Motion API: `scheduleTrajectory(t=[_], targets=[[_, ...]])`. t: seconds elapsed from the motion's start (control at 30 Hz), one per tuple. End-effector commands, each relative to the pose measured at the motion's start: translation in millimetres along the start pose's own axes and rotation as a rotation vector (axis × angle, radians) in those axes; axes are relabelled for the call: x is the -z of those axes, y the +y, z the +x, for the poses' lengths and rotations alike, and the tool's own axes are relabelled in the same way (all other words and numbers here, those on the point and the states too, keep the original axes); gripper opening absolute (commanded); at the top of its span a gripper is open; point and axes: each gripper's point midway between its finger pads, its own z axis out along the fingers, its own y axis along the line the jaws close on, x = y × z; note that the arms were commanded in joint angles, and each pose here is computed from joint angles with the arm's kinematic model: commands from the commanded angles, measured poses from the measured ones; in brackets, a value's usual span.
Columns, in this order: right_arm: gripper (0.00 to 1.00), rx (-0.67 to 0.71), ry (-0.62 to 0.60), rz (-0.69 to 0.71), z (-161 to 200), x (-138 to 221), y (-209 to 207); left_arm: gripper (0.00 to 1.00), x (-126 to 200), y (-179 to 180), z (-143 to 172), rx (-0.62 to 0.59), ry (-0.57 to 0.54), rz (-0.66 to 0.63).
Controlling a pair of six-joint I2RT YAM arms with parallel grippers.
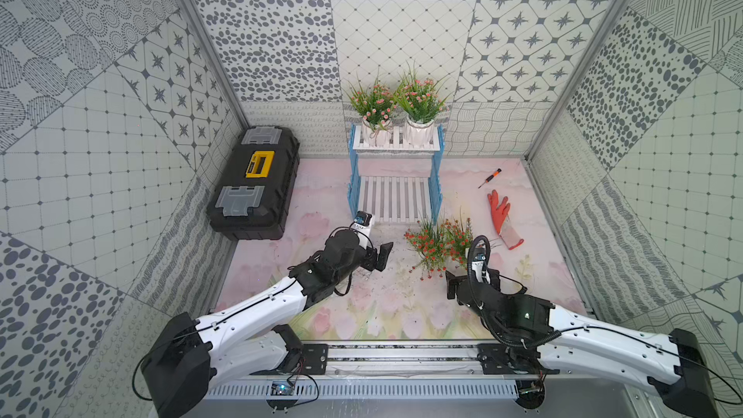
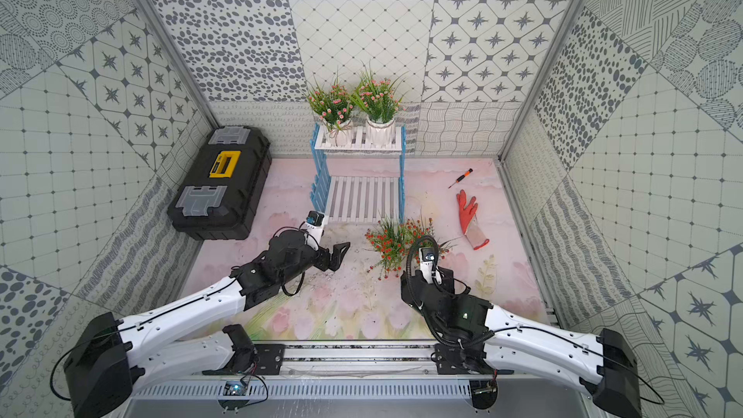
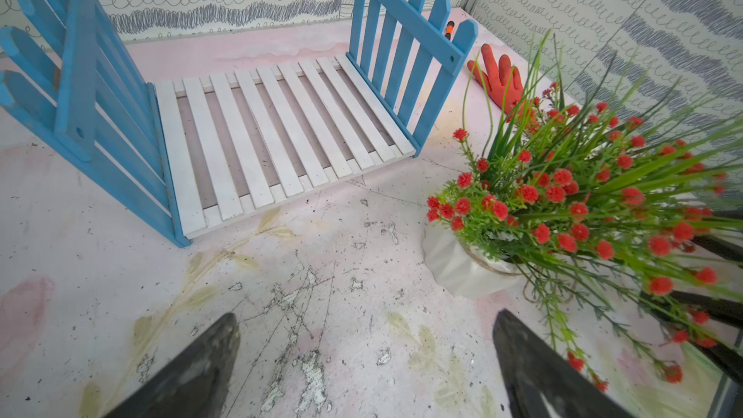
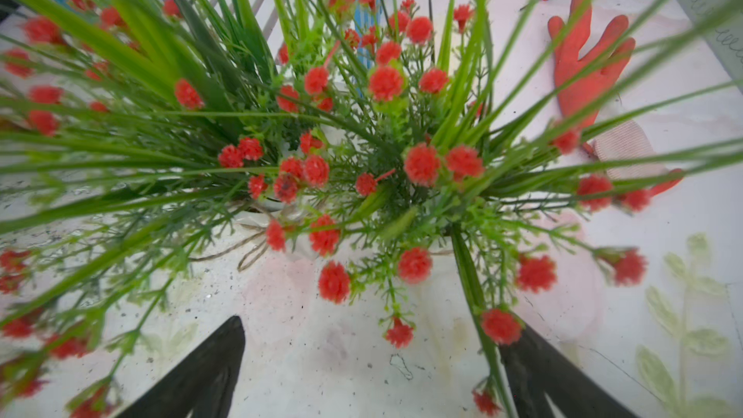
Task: Place the baby's breath potted plants on the rack by color
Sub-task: Pick up the baby's breath potted plant from the center of the board.
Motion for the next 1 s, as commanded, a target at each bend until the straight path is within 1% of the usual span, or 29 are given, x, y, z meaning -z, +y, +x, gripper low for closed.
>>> scheduleTrajectory(t=[0.0,0.1,0.13,0.2,0.3,0.37,0.5,0.63,0.7,0.8,0.97], targets=[[0.98,-0.110,-0.064,0.021,1,-7,-2,0.98,-2,1,-6,0.023,-0.028,-0.011],[0.98,-0.084,-0.154,0.025,-1,-12,-6,0.98,1,3,-6,0.016,-0.030,-0.024],[0.99,-0.107,-0.187,0.034,-4,-11,-12,0.98,2,4,-7,0.013,-0.029,-0.029],[0.99,-0.116,-0.251,-0.011,-7,-10,-10,0.98,3,5,-8,0.004,-0.025,-0.036],[0.99,-0.144,-0.301,-0.023,-11,-6,-16,0.98,6,8,-10,0.015,-0.027,-0.053],[0.99,-0.137,-0.315,-0.036,-13,-6,-14,0.98,6,12,-8,0.030,-0.032,-0.071],[0.99,-0.080,-0.322,-0.032,-13,-12,-5,0.98,2,14,-5,0.046,-0.033,-0.081],[0.98,-0.042,-0.317,0.048,-15,-19,-5,0.98,1,14,-5,0.047,-0.030,-0.082],[0.99,-0.040,-0.333,0.087,-16,-22,-7,0.98,3,14,-7,0.047,-0.038,-0.081],[0.99,-0.052,-0.333,0.126,-12,-28,-13,0.98,6,15,-9,0.044,-0.045,-0.088],[0.99,-0.132,-0.352,0.107,-6,-33,-24,0.98,10,18,-7,0.047,-0.048,-0.098]])
